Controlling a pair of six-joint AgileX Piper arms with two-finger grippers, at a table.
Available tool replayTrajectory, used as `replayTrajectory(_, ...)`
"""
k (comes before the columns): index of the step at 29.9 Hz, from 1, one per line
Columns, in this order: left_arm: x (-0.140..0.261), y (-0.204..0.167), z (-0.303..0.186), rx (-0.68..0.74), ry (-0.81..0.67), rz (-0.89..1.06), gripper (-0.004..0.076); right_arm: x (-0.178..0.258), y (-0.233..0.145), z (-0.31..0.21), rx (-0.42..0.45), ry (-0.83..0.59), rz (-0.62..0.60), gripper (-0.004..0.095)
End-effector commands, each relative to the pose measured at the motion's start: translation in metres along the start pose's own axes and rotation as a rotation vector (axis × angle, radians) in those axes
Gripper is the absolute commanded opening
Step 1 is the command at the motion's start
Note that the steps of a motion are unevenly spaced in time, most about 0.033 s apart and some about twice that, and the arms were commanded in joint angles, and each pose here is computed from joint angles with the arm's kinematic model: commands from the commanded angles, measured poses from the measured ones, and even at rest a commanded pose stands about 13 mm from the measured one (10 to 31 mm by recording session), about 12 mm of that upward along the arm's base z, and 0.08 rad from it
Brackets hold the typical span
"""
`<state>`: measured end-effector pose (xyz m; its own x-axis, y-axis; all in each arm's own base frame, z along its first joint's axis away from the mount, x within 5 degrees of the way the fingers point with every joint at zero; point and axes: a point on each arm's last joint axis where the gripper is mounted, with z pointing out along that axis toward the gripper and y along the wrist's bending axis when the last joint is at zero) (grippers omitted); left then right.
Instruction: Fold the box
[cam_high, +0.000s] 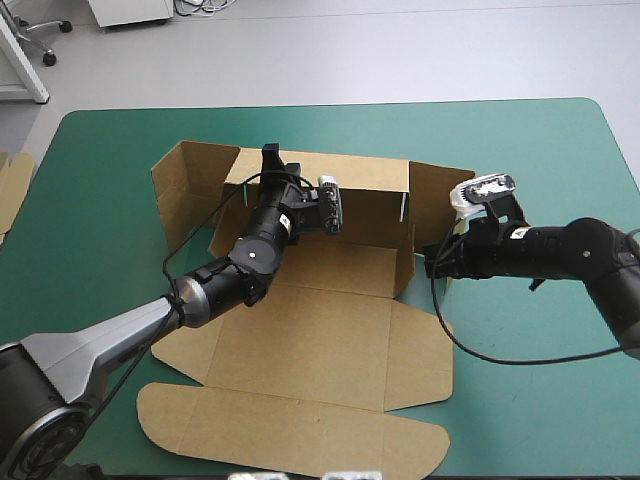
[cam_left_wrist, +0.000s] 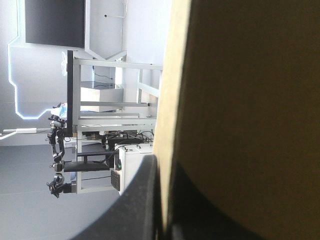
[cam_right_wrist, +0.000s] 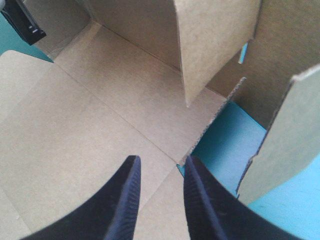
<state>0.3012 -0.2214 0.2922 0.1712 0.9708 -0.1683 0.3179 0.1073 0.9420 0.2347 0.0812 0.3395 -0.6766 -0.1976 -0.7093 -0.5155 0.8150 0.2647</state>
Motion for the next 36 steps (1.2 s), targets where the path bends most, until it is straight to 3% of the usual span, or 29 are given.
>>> replayTrajectory(1,-0.002,0.022,-0.010,-0.086,0.009,-0.047,-0.0015,-0.010,0.011,-0.040,0.100,-0.118,-0.032,0.0282)
replayTrajectory(7,-0.014,0.019,-0.014,-0.109,0.015,-0.051,-0.0015,-0.016,-0.003,-0.087,0.397,-0.214,0.020,0.0282)
replayTrajectory(11,-0.016,0.016,-0.013,-0.111,0.021,-0.070,-0.0015,-0.019,-0.030,-0.099,0.492,-0.248,0.126,0.0282)
replayTrajectory(17,-0.014,0.017,-0.014,-0.124,0.041,-0.064,-0.0015,-0.039,-0.062,-0.093,0.367,-0.302,0.243,0.0282)
replayTrajectory(29,-0.015,0.017,-0.013,-0.118,0.034,-0.053,-0.0015,-0.115,-0.114,-0.058,0.225,-0.241,0.280,0.0282)
replayTrajectory(33,-0.016,0.016,-0.013,-0.113,0.026,-0.042,-0.0015,-0.140,-0.115,-0.030,0.249,-0.140,0.226,0.0282)
replayTrajectory(36,-0.017,0.016,-0.013,-0.102,0.011,-0.010,-0.0015,-0.154,-0.110,-0.010,0.335,-0.084,0.165,0.0282)
